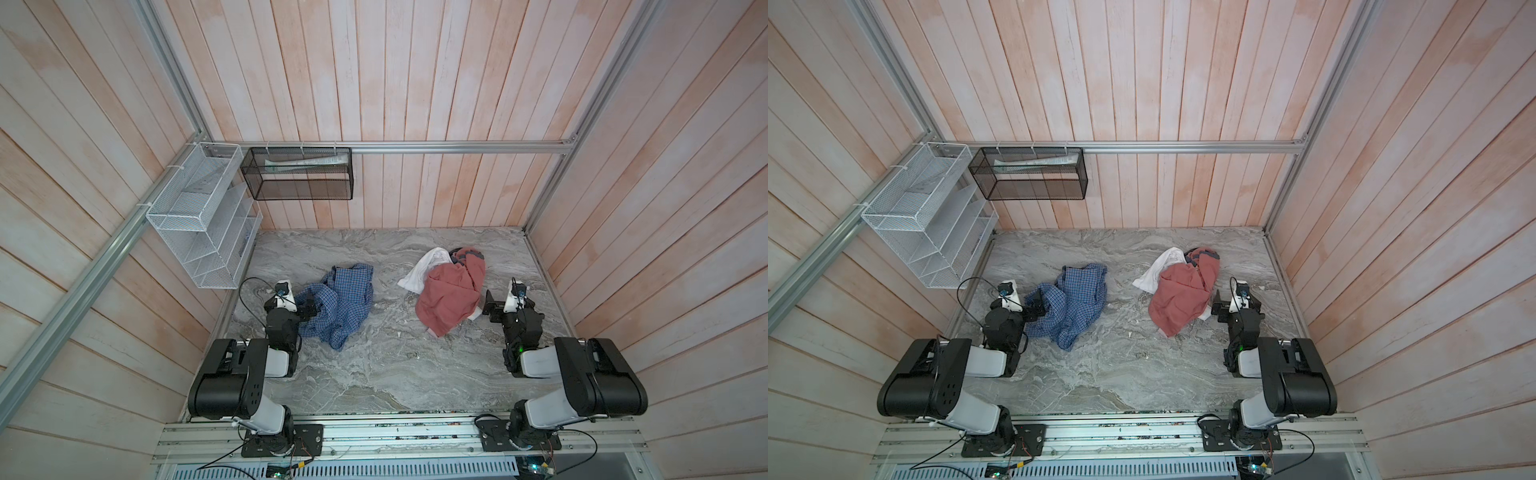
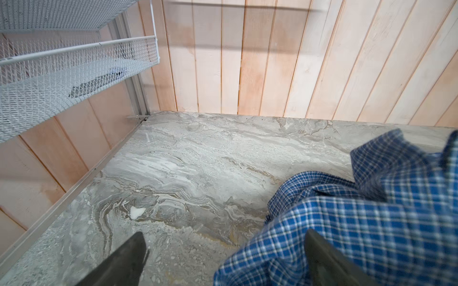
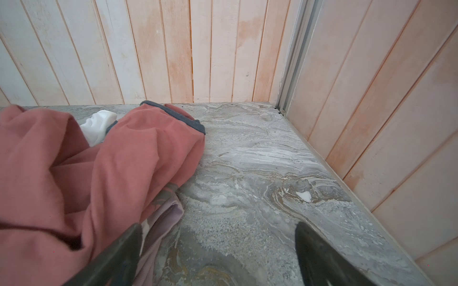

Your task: Pick out a specific cloth from the pile

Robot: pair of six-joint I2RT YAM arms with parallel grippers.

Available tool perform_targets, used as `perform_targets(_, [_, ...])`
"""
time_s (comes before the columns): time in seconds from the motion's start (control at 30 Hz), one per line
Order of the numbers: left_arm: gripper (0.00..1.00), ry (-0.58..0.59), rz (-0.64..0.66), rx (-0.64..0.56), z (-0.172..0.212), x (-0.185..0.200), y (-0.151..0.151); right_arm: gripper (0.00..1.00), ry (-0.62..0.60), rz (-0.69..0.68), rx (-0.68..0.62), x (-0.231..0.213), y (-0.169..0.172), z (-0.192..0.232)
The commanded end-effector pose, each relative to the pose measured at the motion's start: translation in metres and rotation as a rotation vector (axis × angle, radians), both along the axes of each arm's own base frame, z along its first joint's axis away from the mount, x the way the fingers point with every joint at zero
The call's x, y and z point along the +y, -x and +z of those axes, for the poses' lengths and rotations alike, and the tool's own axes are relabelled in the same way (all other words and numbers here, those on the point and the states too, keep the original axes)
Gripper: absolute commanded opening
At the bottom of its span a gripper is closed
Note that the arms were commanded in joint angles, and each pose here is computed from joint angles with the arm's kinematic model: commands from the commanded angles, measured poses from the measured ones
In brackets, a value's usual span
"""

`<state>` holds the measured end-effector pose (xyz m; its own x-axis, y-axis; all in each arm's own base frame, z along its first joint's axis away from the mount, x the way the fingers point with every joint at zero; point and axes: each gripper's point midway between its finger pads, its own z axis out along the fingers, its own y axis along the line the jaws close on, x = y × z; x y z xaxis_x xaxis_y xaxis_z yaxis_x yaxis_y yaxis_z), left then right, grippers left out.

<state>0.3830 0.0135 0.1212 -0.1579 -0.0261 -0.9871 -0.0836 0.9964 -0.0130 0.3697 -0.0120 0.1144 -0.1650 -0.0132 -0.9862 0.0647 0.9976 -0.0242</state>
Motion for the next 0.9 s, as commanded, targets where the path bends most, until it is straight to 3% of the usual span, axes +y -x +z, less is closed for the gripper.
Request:
perform_targets(0.0, [1.0, 0.003, 0.004, -0.018, 0.0073, 0.0017, -0.0056, 0.95, -0.016, 0.005, -0.054, -0.0013, -0.0059, 0.0139])
perform_targets(0.87, [1.0, -0.002, 0.005, -0.019, 0.0075, 0.0018, -0.0051, 0.97, -0.044, 0.002, -0.027, -0.0059, -0.0091, 0.0109])
